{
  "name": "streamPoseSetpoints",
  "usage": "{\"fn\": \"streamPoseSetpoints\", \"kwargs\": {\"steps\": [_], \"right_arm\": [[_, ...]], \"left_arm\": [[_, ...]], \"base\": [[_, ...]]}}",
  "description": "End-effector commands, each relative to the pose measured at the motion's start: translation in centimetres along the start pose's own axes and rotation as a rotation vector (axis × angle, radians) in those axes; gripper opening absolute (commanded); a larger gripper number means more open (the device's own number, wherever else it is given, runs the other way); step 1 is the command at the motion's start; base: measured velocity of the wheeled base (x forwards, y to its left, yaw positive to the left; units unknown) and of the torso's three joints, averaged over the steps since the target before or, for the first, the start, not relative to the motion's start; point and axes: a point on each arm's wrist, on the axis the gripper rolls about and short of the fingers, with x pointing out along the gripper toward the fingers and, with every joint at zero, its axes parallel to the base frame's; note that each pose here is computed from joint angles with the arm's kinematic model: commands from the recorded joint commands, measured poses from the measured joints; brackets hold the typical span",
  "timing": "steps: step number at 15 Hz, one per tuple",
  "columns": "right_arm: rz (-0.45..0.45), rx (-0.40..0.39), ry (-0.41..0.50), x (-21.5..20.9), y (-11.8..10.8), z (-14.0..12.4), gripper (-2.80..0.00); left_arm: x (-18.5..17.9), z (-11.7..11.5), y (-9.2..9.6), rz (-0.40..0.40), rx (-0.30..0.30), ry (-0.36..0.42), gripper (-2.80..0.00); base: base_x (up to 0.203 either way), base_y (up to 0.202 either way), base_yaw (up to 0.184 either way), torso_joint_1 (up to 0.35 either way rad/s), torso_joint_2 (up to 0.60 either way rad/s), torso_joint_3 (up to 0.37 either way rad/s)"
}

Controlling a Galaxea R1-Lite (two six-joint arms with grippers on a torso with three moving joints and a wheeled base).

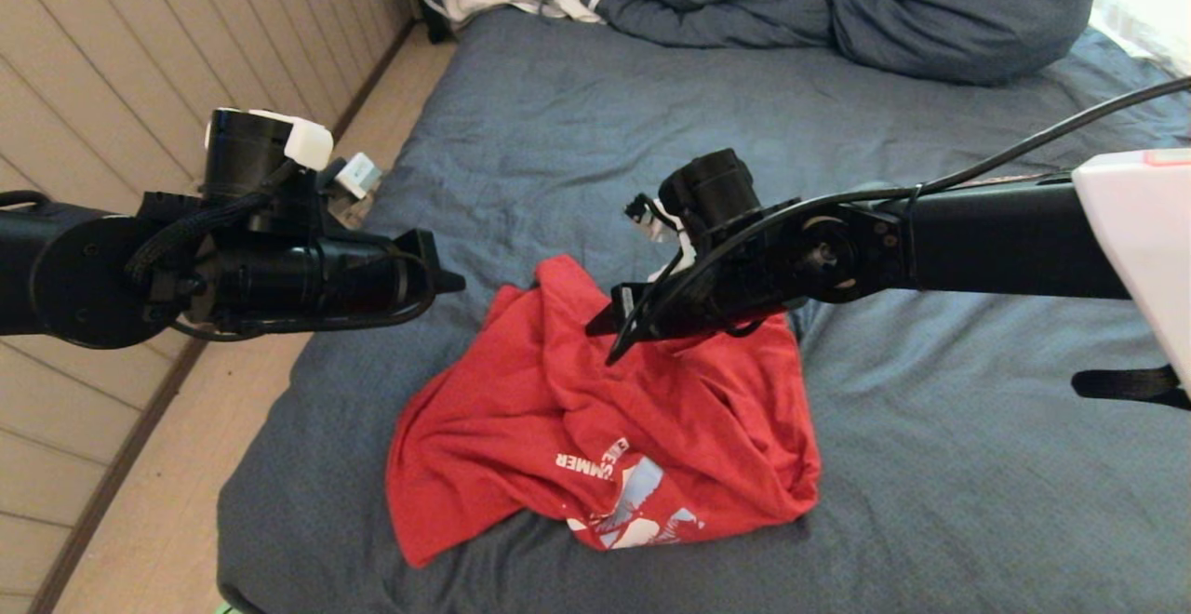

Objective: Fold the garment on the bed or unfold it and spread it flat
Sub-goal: Unford the red T-shirt

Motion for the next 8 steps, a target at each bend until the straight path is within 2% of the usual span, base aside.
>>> {"fn": "streamPoseSetpoints", "kwargs": {"steps": [1, 2, 3, 4, 8], "right_arm": [[0.005, -0.002, -0.001, 0.36, 0.19, 0.1, 0.0], [0.004, -0.003, -0.001, 0.47, 0.18, 0.11, 0.0], [0.003, -0.003, 0.0, 0.64, 0.22, 0.12, -2.09], [0.006, -0.007, 0.003, 0.66, 0.42, 0.04, -2.8], [0.006, -0.008, 0.0, 0.36, 0.57, 0.04, -2.8]], "left_arm": [[-0.15, -0.09, 0.01, -0.002, -0.003, 0.001, -2.8], [-0.09, -0.24, 0.11, 0.001, -0.004, 0.007, -2.8], [-0.03, -0.3, 0.15, 0.003, -0.004, 0.01, -2.8], [0.02, -0.32, 0.17, 0.002, -0.004, 0.012, -2.8], [0.19, -0.41, 0.27, 0.005, -0.006, 0.017, -2.8]], "base": [[0.0, 0.0, 0.0, 0.0, 0.0, 0.0], [0.0, 0.0, 0.0, 0.0, 0.0, 0.0], [0.0, 0.0, 0.0, 0.0, 0.0, 0.0], [0.0, 0.0, 0.0, 0.0, 0.0, 0.0], [0.0, 0.0, 0.0, 0.0, 0.0, 0.0]]}}
